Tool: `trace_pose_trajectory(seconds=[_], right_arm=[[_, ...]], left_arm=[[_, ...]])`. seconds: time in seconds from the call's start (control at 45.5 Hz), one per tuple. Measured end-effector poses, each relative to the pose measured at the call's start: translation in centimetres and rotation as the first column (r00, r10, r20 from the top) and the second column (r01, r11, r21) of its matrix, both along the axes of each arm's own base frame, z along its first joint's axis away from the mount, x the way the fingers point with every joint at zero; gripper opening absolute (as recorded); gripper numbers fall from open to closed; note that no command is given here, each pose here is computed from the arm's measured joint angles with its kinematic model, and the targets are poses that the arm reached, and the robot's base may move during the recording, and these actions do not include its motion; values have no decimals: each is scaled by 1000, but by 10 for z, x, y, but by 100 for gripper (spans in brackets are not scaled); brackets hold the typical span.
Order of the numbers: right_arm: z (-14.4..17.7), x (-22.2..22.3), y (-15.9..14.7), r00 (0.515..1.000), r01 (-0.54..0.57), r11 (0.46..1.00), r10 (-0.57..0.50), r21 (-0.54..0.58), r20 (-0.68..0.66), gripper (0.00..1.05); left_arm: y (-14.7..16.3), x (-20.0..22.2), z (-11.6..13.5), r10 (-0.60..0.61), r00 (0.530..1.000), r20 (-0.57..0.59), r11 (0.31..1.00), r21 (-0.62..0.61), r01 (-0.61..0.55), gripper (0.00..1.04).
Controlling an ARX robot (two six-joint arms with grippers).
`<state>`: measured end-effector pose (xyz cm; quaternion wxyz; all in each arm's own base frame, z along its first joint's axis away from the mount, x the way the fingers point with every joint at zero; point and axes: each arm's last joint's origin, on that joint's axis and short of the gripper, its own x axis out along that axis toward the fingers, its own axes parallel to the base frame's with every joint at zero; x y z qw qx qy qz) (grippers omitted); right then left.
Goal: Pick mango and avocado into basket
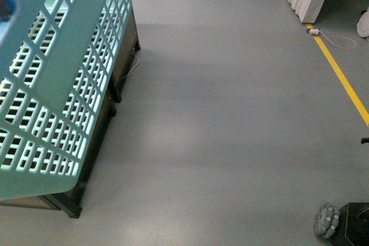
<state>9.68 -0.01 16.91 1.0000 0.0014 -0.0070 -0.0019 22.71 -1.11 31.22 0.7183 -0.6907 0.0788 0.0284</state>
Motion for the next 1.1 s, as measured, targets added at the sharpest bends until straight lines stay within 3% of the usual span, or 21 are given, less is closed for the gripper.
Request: trace_pose_trajectory(seconds=[1.1], right_arm=[[0, 0, 0, 1000, -3, 1000, 3, 0, -2, 96]], left_arm=[[1, 1, -1, 24, 1000, -4, 1000, 7, -24, 21]])
